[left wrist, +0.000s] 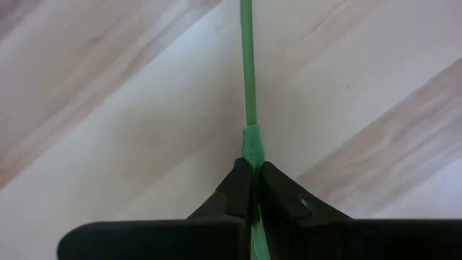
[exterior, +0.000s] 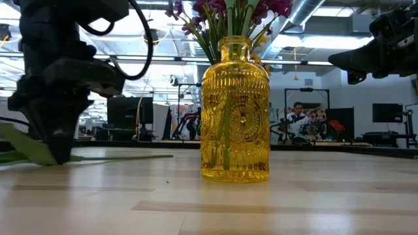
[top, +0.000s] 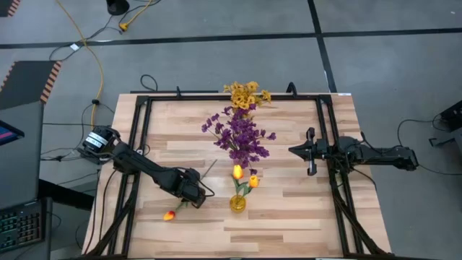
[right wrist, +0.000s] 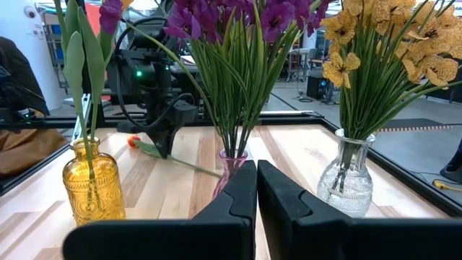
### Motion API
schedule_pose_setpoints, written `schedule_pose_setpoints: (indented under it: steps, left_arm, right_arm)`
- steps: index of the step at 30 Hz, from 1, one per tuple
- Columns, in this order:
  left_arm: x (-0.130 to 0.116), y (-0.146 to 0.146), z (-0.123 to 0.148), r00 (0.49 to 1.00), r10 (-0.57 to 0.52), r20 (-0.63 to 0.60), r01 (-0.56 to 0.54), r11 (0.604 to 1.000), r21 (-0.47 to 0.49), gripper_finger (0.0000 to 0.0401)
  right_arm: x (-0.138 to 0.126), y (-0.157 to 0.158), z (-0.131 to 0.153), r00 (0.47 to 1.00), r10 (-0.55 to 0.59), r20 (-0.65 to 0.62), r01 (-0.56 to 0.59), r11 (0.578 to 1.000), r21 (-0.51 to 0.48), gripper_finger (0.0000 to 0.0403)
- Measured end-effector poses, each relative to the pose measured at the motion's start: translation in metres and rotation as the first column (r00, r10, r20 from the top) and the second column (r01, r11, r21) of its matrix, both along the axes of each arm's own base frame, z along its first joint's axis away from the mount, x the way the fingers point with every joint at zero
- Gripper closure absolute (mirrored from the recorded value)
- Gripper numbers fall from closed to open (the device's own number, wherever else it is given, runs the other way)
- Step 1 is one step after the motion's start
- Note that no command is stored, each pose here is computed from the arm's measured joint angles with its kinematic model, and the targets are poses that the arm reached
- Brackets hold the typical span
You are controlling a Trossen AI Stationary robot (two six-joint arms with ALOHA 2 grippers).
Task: Sort flowers into vase by color
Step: Put the yellow tulip into the yellow vase
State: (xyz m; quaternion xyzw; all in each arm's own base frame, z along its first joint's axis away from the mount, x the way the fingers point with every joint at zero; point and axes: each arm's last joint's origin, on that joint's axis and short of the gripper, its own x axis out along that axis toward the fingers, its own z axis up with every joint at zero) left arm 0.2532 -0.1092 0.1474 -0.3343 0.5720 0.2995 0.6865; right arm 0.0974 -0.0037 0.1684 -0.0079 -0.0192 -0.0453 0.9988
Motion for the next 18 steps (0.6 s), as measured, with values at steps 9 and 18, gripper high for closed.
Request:
schedule_pose_setpoints:
  steps: [9,18]
  left_arm:
    - [-0.020,0.004,0.024,0.998,-0.047,-0.030,0.049,0.998,0.048,0.0401]
    - [-0.033,0.005,0.058,0.966,-0.230,0.122,0.209,0.964,0.162,0.0401]
  right_arm:
    - [0.000,0.000,0.000,1.000,0.000,0.000,0.000,1.000,0.000,0.0360]
    - [0.000,0.000,0.000,1.000,0.000,0.001,0.000,1.000,0.000,0.0360]
